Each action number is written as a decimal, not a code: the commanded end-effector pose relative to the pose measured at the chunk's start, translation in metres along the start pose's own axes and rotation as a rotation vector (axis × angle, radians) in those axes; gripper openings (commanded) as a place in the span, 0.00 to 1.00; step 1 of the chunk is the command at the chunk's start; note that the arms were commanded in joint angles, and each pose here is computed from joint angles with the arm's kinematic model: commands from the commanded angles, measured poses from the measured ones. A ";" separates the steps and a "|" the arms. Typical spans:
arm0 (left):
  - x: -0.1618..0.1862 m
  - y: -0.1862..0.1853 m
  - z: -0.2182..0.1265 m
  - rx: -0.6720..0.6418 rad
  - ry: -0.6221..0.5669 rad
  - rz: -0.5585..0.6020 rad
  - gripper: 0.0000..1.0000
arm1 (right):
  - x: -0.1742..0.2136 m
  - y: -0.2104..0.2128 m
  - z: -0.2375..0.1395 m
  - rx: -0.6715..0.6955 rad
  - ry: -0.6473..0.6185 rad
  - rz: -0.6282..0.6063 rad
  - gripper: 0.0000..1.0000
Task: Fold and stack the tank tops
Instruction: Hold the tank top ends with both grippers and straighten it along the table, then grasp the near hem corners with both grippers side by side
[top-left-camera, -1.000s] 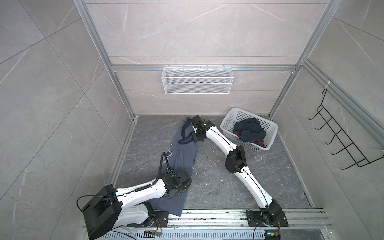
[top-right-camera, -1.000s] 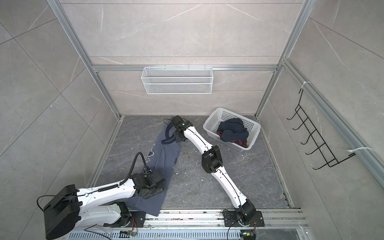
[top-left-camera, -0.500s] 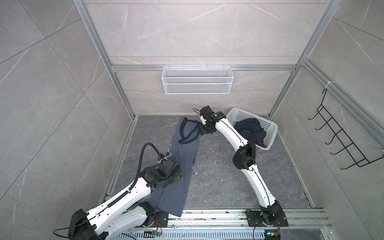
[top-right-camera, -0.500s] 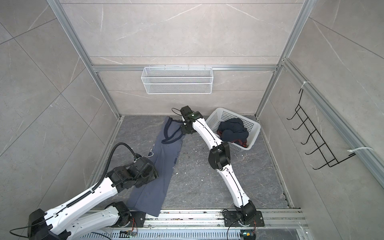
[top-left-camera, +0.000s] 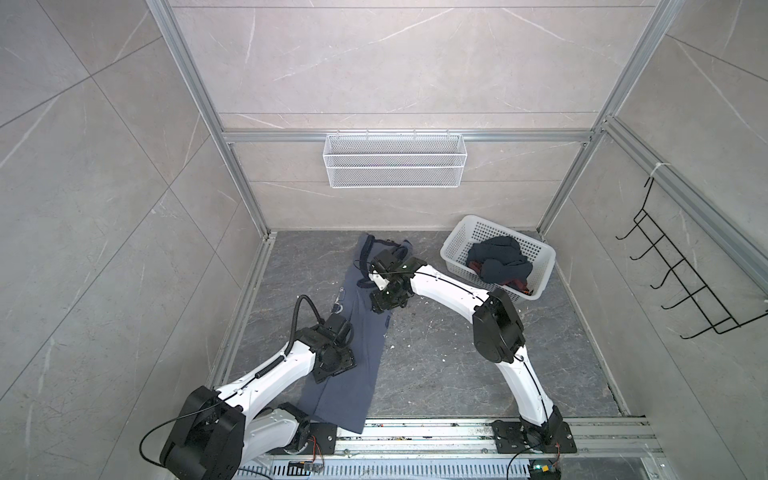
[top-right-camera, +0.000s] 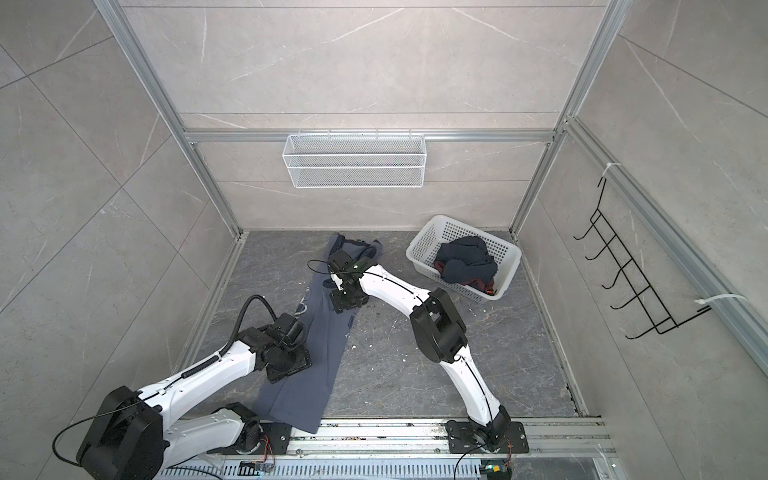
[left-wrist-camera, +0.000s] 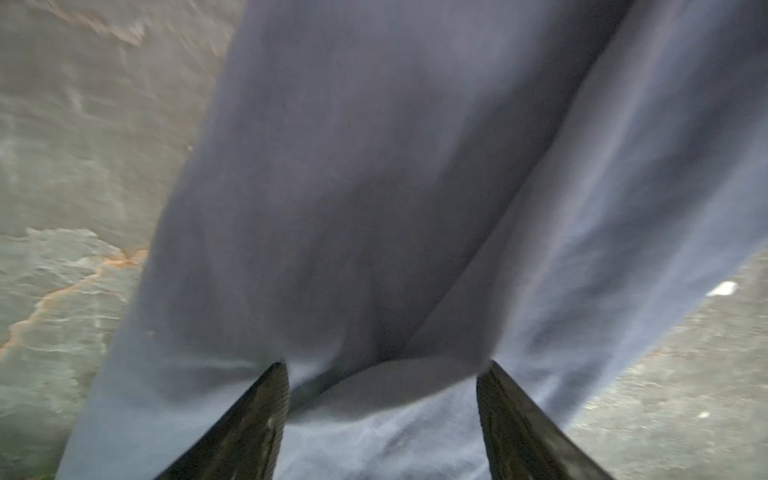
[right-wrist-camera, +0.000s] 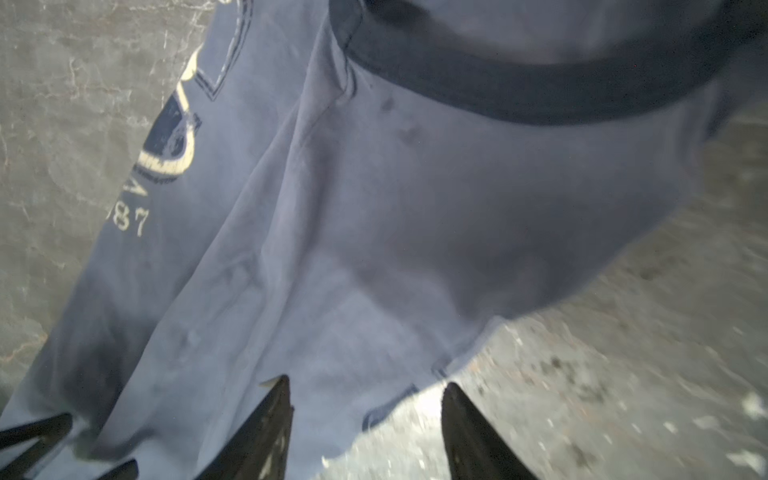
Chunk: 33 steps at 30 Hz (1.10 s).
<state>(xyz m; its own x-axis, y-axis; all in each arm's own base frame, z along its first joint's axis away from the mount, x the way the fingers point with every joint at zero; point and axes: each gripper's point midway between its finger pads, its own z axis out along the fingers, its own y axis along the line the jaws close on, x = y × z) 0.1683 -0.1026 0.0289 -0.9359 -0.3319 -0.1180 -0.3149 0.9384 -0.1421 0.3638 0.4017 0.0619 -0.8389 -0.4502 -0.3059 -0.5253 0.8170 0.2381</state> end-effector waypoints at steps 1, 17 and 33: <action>0.013 -0.010 0.005 0.044 0.035 0.016 0.74 | -0.004 -0.002 0.026 -0.014 0.011 0.033 0.58; 0.082 -0.134 0.012 0.246 0.103 0.200 0.72 | -0.017 -0.160 0.039 0.229 0.060 0.204 0.52; 0.042 -0.113 -0.043 0.236 -0.089 0.200 0.79 | -0.022 -0.138 -0.057 0.121 -0.085 0.252 0.54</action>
<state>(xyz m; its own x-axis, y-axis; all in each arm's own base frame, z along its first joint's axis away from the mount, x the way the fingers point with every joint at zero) 0.1565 -0.2575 0.0789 -0.9688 -0.1203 -0.2167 -0.0254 0.9179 -0.3961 0.4606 0.2705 0.0313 -0.9379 -0.2507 -0.2397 -0.2815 0.9539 0.1040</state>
